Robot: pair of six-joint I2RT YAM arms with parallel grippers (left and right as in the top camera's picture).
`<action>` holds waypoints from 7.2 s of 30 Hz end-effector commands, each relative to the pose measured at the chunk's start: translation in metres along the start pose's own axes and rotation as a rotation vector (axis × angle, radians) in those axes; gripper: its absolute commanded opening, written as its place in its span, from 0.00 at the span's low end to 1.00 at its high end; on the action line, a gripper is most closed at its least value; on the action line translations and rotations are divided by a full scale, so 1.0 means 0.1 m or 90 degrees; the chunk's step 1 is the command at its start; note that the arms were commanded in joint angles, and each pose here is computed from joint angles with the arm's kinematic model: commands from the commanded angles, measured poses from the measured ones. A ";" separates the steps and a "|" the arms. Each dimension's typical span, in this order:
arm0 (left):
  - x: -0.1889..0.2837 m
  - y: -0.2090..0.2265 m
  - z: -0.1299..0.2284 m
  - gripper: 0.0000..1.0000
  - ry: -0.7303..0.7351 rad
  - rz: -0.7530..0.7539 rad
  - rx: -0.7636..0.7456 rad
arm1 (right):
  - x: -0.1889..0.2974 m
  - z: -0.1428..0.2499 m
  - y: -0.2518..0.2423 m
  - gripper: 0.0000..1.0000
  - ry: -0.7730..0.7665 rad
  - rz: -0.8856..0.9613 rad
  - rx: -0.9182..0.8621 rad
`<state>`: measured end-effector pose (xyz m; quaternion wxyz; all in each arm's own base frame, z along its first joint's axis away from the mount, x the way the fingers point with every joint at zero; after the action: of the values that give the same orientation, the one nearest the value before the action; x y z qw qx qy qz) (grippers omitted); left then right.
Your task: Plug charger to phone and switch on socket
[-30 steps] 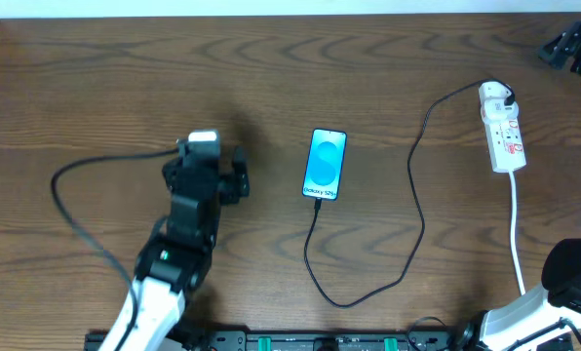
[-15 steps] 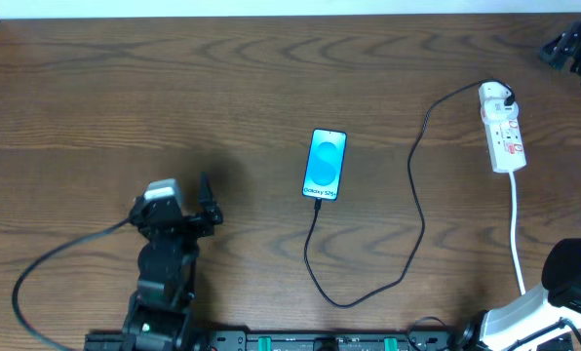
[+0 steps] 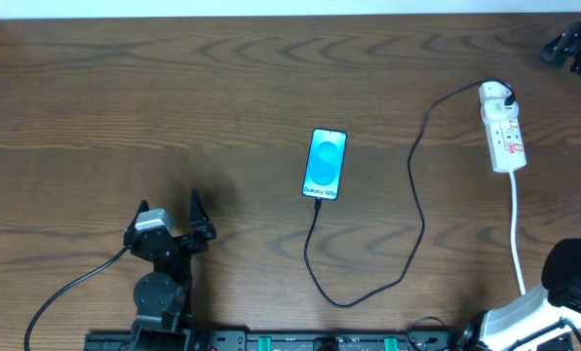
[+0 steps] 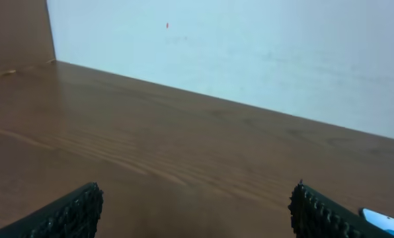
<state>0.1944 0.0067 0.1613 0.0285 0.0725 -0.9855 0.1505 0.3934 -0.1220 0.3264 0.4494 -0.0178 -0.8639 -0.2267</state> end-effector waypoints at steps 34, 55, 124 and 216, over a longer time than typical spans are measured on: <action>0.00 -0.05 0.18 0.90 0.059 0.051 -0.091 | 0.04 -0.02 -0.02 0.99 -0.008 -0.002 -0.010; 0.00 -0.05 0.18 0.90 0.059 0.051 -0.091 | 0.04 -0.03 -0.04 0.99 -0.008 0.001 -0.012; 0.00 -0.05 0.18 0.90 0.059 0.051 -0.091 | -0.28 2.72 -0.29 0.99 -0.575 0.070 0.216; 0.00 -0.05 0.18 0.90 0.059 0.051 -0.091 | -0.35 2.84 0.02 0.99 -0.552 0.001 0.352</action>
<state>0.1944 -0.0047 0.1606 0.0492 0.0172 -0.9946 0.0895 0.1967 -0.0013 0.1604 0.0381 -0.0001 -0.9988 0.0315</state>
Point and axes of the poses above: each gripper's point midway between its finger pads, its own x axis back along the fingers, its own y axis along the line the jaws close on, z = x × y, the point moved 5 cm from there along x, back along the fingers, and after that the axes turned 7 degrees about x, right-handed, at the moved point
